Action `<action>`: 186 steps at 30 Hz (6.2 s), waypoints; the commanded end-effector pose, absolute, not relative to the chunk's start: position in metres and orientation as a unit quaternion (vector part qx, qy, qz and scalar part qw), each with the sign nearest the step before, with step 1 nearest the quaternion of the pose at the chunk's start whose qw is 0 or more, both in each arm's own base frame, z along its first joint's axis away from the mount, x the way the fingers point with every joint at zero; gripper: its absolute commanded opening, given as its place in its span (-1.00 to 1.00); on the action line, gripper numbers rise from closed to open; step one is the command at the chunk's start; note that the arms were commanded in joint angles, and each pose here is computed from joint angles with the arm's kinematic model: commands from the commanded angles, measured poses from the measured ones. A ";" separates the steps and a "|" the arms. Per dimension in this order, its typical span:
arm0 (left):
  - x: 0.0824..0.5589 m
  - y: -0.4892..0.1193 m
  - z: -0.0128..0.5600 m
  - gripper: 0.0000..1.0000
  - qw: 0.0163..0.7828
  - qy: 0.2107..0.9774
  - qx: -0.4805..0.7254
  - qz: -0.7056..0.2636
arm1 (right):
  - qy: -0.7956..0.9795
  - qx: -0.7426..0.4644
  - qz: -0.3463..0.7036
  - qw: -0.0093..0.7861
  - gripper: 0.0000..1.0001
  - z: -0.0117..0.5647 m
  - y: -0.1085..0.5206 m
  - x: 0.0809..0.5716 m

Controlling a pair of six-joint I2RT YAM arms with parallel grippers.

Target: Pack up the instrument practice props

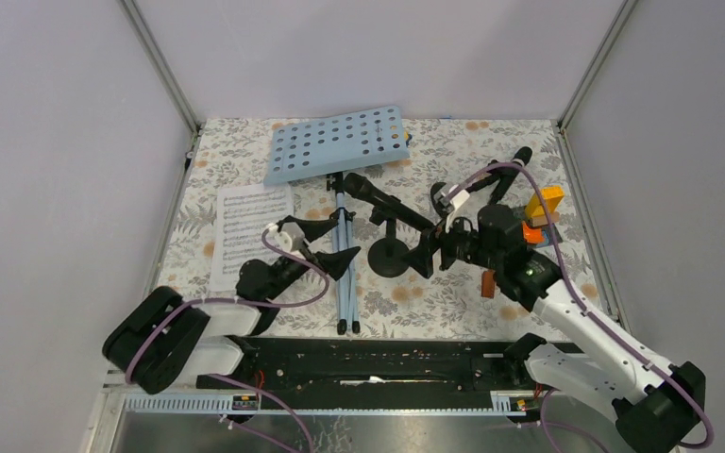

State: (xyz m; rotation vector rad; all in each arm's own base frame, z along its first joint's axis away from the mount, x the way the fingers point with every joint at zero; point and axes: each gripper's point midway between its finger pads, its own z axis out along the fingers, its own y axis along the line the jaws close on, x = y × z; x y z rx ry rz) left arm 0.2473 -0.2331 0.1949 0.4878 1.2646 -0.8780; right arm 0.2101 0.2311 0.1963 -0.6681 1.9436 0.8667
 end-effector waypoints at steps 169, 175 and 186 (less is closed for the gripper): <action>0.206 -0.266 0.196 -0.50 0.593 0.630 0.244 -0.438 | 0.859 0.062 0.350 0.369 -0.76 0.047 0.342 0.375; 0.205 -0.262 0.193 -0.50 0.592 0.636 0.240 -0.433 | 0.869 0.061 0.314 0.377 0.04 0.029 0.334 0.373; 0.201 -0.264 0.186 -0.35 0.581 0.640 0.256 -0.433 | 0.845 0.004 0.323 0.426 0.34 0.077 0.310 0.347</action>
